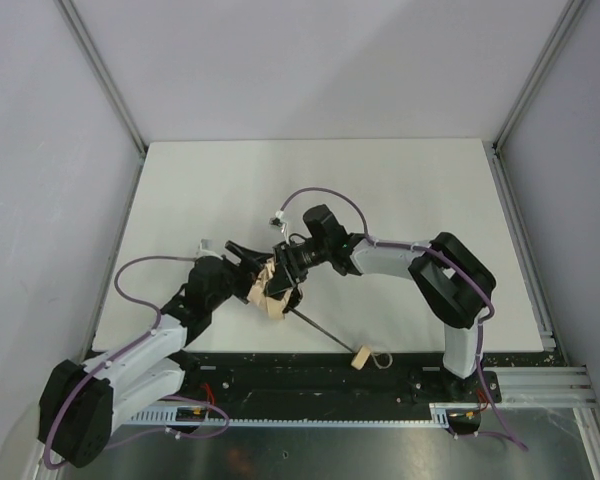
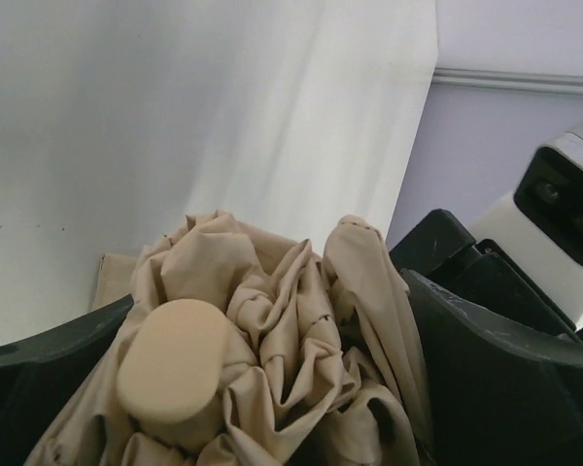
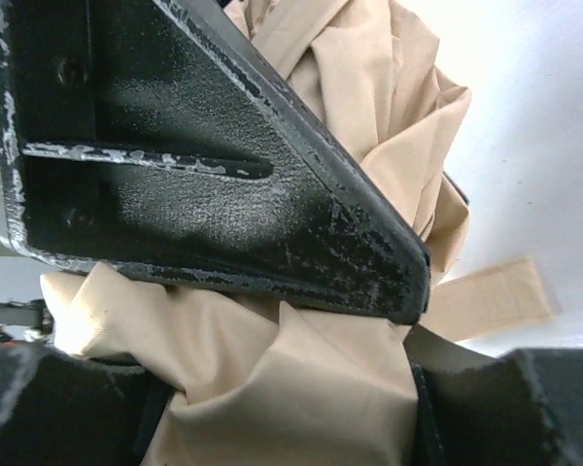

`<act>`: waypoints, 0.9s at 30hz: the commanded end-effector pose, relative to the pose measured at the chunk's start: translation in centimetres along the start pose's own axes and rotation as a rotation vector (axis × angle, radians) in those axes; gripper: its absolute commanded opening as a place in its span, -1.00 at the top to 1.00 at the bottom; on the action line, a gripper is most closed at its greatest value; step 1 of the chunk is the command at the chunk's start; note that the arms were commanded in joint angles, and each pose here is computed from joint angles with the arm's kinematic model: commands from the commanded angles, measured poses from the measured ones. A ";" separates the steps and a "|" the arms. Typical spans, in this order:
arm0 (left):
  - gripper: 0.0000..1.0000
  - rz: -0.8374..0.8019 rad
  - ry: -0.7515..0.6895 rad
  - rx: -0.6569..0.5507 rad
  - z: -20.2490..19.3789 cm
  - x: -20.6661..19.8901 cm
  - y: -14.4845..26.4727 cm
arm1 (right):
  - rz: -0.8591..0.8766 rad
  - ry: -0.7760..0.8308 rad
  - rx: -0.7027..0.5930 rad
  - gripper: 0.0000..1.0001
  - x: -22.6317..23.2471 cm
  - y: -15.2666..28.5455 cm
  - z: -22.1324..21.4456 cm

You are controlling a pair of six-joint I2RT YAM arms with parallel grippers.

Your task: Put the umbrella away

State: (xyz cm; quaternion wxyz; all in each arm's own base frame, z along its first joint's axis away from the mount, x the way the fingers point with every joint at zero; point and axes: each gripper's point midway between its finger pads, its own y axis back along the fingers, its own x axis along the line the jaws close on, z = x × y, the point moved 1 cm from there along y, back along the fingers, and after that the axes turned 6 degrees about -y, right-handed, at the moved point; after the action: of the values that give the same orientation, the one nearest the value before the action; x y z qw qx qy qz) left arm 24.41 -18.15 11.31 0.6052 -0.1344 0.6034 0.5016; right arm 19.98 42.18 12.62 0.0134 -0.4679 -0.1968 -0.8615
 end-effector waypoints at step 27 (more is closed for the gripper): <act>1.00 -0.417 -0.027 -0.203 4.6 -13.2 2.1 | -0.377 -0.030 -0.366 -0.99 9.3 13.5 4.2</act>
State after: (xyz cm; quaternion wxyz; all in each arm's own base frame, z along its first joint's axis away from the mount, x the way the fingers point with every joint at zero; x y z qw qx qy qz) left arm 26.63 -19.98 17.62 0.6663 -0.2062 0.5475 0.4624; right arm 20.35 35.37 22.00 -0.1794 -0.4156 -0.1888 -0.8715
